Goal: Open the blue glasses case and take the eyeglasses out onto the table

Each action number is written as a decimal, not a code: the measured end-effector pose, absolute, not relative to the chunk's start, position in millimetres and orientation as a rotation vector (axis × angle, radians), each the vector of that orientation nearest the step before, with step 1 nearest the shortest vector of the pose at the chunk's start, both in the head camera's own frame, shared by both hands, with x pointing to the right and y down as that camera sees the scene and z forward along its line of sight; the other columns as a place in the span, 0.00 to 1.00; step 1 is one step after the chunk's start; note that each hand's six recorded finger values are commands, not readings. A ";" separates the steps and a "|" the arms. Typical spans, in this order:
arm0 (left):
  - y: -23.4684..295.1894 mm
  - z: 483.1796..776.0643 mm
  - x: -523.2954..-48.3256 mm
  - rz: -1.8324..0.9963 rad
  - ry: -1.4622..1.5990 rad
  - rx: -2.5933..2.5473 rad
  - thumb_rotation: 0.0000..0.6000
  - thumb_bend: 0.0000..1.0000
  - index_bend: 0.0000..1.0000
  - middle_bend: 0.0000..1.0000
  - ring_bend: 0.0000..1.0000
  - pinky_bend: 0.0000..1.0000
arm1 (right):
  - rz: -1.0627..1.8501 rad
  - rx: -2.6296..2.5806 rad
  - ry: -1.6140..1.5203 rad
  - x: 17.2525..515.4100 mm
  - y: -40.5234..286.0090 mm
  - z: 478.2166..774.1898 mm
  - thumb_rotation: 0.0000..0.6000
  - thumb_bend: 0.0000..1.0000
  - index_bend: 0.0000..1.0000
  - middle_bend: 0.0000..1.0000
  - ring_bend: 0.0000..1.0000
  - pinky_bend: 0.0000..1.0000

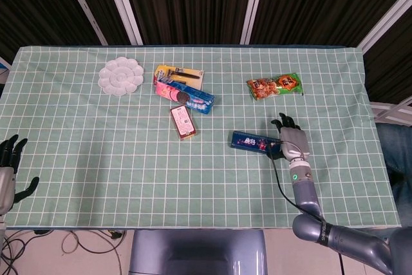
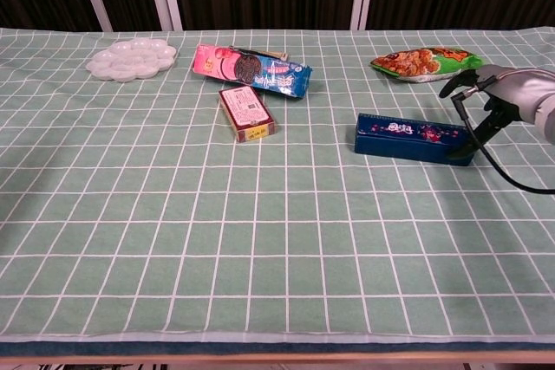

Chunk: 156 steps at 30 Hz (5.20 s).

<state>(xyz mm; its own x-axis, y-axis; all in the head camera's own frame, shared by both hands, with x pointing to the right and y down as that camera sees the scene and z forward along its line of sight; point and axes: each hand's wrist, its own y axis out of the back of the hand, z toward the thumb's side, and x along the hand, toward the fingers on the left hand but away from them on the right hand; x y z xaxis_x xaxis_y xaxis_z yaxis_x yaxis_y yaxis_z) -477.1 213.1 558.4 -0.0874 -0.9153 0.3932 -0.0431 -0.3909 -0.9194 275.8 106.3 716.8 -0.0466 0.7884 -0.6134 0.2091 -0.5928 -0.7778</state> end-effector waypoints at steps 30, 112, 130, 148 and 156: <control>212.7 556.1 -478.4 -1.556 1.099 -1.465 1.00 0.27 0.05 0.00 0.00 0.00 | 1.696 -1.758 -1.035 280.9 97.8 716.9 1.00 0.15 0.22 0.06 0.05 0.21; 210.8 562.1 -479.0 -1.599 1.082 -1.508 1.00 0.29 0.05 0.00 0.00 0.00 | 1.751 -1.738 -0.782 167.9 98.1 701.1 1.00 0.38 0.31 0.27 0.07 0.21; 210.7 562.3 -480.1 -1.607 1.082 -1.507 1.00 0.30 0.05 0.00 0.00 0.00 | 1.745 -1.739 -0.782 165.5 100.3 704.3 1.00 0.40 0.31 0.28 0.07 0.21; 210.3 562.5 -480.6 -1.613 1.081 -1.506 1.00 0.30 0.05 0.00 0.00 0.00 | 1.736 -1.750 -0.778 160.0 102.6 705.3 1.00 0.43 0.31 0.29 0.07 0.21; 210.4 562.5 -481.1 -1.617 1.080 -1.505 1.00 0.30 0.05 0.00 0.00 0.00 | 1.732 -1.750 -0.781 158.7 102.8 706.3 1.00 0.45 0.32 0.30 0.08 0.21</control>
<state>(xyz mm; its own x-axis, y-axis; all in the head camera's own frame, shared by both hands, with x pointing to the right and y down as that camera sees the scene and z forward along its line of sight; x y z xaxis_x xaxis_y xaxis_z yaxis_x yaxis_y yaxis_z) -481.1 210.4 562.5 -0.1104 -0.8923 0.4377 -0.0630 -0.4332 -0.8991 158.7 102.8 706.3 0.0003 0.7341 -0.6790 0.0233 -0.6789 -0.7339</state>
